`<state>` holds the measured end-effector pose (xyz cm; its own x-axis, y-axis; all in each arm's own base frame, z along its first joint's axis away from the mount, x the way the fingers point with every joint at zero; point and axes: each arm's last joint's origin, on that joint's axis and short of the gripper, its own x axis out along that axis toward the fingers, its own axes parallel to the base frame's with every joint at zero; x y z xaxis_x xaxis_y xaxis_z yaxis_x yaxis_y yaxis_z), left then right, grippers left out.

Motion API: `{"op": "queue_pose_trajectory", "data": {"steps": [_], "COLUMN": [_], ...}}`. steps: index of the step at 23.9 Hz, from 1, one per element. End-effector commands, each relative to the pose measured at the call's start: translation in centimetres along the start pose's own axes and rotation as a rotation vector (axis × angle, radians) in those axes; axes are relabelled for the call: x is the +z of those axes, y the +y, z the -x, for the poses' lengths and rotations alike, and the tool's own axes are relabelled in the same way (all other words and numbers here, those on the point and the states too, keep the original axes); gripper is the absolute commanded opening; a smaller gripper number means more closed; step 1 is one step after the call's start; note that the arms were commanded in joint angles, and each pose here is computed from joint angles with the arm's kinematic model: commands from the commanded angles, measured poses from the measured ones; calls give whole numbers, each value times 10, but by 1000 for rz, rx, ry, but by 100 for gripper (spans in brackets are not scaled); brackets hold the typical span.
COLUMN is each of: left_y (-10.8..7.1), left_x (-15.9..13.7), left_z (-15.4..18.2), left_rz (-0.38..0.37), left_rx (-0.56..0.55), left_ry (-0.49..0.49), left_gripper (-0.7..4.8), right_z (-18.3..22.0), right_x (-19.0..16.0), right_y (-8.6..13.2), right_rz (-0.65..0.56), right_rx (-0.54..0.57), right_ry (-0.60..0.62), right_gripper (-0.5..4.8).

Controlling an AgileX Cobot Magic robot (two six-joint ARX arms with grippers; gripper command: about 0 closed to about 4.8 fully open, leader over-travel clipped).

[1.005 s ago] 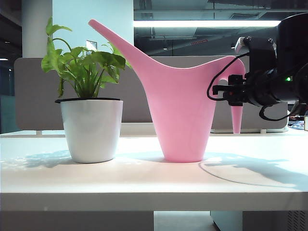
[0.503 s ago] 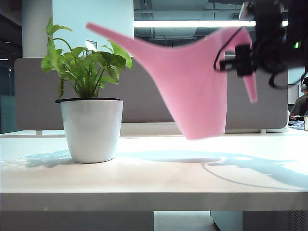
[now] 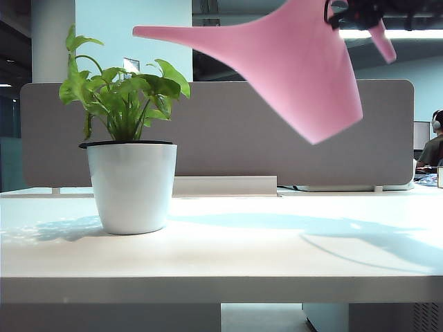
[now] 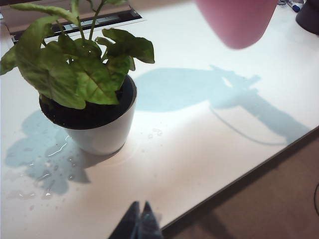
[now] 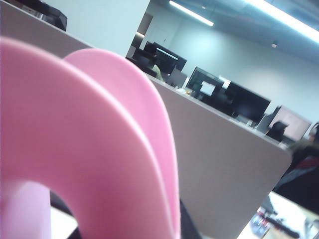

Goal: Pick up the watering can from the table, water the potted plant, and put the can back.

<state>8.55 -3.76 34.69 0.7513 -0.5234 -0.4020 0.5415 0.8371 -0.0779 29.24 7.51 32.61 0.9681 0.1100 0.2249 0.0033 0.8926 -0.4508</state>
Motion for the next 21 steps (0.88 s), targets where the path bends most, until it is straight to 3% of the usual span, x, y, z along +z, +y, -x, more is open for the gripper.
{"op": "queue_pose_trajectory", "data": {"steps": [1,9,21], "left_y": [0,0,0], "left_x": [1,1,1], "left_z": [1,1,1], "left_rz": [-3,-3,-3], "left_rx": [0,0,0], "left_ry": [-10,-9,-10], "left_gripper": [3,3,3], "right_z": [-6,-3,10], "right_x": [28,60,62], "right_y": [-15,-33,-36], "right_rz": [48,157,227], "right_rx": [-54,-66,-4], "right_ry": [-77,-87,0], "right_gripper": [-6,-6,-5]}}
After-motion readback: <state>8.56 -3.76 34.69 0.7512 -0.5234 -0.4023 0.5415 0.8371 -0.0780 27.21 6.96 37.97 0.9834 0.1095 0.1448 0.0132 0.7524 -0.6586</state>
